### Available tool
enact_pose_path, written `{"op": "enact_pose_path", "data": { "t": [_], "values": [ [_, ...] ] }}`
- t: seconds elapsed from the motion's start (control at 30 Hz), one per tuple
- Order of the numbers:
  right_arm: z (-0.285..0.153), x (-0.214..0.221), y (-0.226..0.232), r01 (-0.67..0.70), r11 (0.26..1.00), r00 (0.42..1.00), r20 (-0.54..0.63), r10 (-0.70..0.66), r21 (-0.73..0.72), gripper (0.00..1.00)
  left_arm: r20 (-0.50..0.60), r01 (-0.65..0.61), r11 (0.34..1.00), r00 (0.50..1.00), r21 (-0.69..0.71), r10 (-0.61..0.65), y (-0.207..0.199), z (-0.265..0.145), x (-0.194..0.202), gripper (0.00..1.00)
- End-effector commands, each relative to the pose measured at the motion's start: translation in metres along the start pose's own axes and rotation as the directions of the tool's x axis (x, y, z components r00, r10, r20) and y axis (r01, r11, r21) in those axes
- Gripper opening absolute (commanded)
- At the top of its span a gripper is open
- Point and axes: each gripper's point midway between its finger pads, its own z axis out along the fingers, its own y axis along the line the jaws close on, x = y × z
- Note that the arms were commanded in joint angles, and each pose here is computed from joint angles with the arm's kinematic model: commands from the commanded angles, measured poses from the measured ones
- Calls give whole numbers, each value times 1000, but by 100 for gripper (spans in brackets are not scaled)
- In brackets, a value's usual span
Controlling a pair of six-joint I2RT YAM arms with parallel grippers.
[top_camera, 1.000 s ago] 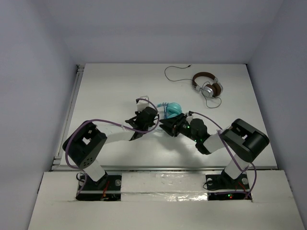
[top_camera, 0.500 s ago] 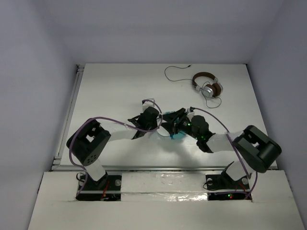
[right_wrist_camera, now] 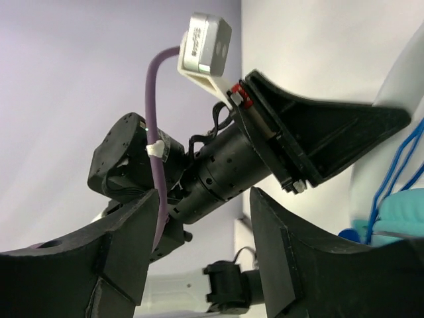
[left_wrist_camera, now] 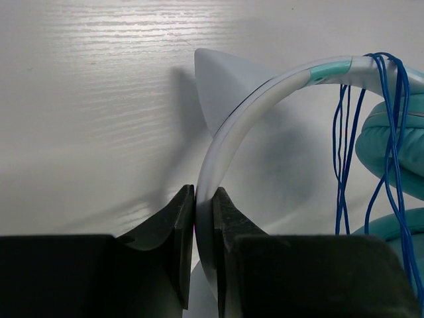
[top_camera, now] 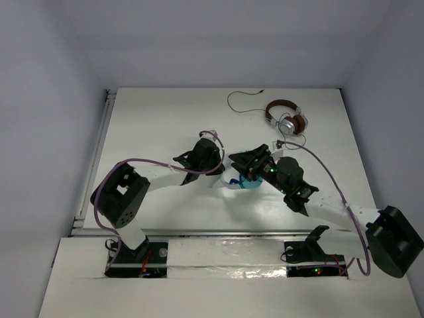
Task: Wrap the headphones
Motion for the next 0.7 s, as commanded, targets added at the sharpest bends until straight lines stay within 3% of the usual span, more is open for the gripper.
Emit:
{"op": "enact_pose_path", "data": {
  "t": [0.0,0.27,0.33,0.37,0.4,0.47,0.67],
  "values": [
    [-3,-20,16,104,994,989,98,-107,29,62,52,17,993,998,118,-23,-34,-14,-32,0],
    [2,-30,41,259,964,957,119,-264,52,58,8,-2,993,1000,121,1,-29,-19,-24,0],
    [1,-33,49,281,959,949,134,-284,41,49,11,-10,993,1000,116,8,-26,-20,-28,0],
    [-1,-35,47,301,952,942,138,-306,54,30,6,-5,993,1000,119,5,-24,-20,-30,0],
    [-3,-39,49,314,947,934,158,-320,63,19,8,1,993,1000,117,-2,-20,-21,-33,0],
    [-10,-44,55,383,920,905,169,-391,77,7,24,-12,995,1000,100,10,-16,-23,-35,0],
    [-35,-61,58,539,827,803,197,-562,162,3,156,-44,992,986,-117,62,21,-26,-66,0]
  ]
}}
